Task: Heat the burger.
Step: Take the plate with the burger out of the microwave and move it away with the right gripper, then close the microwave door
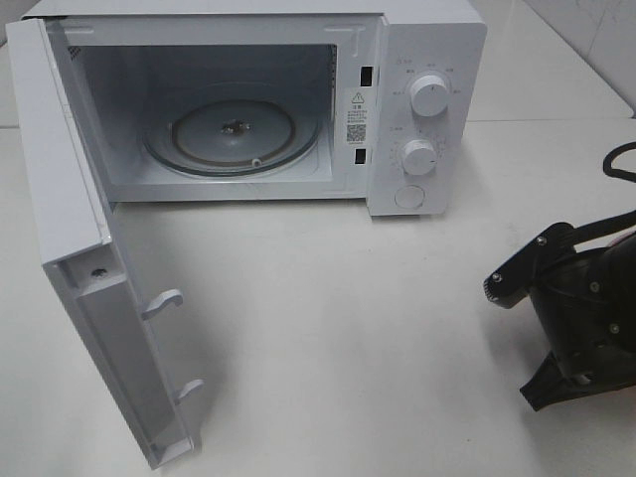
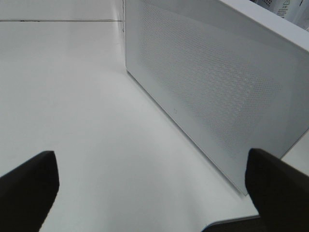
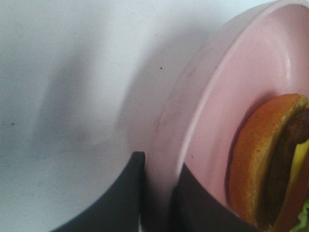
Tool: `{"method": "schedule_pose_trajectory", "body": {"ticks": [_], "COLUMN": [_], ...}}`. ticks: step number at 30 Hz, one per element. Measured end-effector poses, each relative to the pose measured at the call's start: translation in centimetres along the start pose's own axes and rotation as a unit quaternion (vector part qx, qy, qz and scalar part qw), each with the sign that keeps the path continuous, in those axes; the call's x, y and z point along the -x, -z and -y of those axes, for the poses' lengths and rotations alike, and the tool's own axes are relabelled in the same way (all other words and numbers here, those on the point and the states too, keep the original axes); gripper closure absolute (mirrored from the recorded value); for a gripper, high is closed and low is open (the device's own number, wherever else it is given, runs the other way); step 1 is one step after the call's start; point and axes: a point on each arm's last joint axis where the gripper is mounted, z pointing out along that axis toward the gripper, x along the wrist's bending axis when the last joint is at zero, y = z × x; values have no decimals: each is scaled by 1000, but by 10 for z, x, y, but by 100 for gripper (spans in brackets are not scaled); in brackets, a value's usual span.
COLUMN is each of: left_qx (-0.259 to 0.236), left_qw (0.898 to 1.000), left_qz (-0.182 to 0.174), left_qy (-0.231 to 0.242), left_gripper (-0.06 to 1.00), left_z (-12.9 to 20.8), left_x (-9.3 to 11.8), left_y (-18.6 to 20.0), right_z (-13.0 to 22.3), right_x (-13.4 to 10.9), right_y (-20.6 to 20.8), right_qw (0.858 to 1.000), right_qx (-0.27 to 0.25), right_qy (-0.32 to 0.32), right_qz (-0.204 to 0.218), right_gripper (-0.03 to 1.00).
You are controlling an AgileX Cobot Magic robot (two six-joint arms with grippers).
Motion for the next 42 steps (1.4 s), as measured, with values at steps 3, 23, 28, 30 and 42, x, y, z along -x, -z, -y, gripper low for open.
{"method": "schedule_pose_trajectory", "body": {"ticks": [3, 23, 28, 30, 42], "left_qx": [0, 0, 0, 0, 0], "left_qw": [1000, 1000, 1000, 1000, 1000], "left_qz": [0, 0, 0, 0, 0], "left_qy": [0, 0, 0, 0, 0], "left_gripper": [-2, -2, -2, -2, -2], "left_z": [0, 0, 0, 0, 0], "left_x": [0, 0, 0, 0, 0], "left_y": [0, 0, 0, 0, 0], "right_z": [0, 3, 1, -1, 21], "right_x": [-4, -7, 3, 13, 46], "right_y": [-4, -6, 14, 32, 85], "right_qw": [1000, 1000, 998, 992, 961], "right_qx": [-1, -22, 6, 38, 106], "right_qy": [-3, 3, -24, -43, -11], "right_qz": [2, -1, -64, -114, -256], "right_gripper": [88, 50, 37, 33, 20]}}
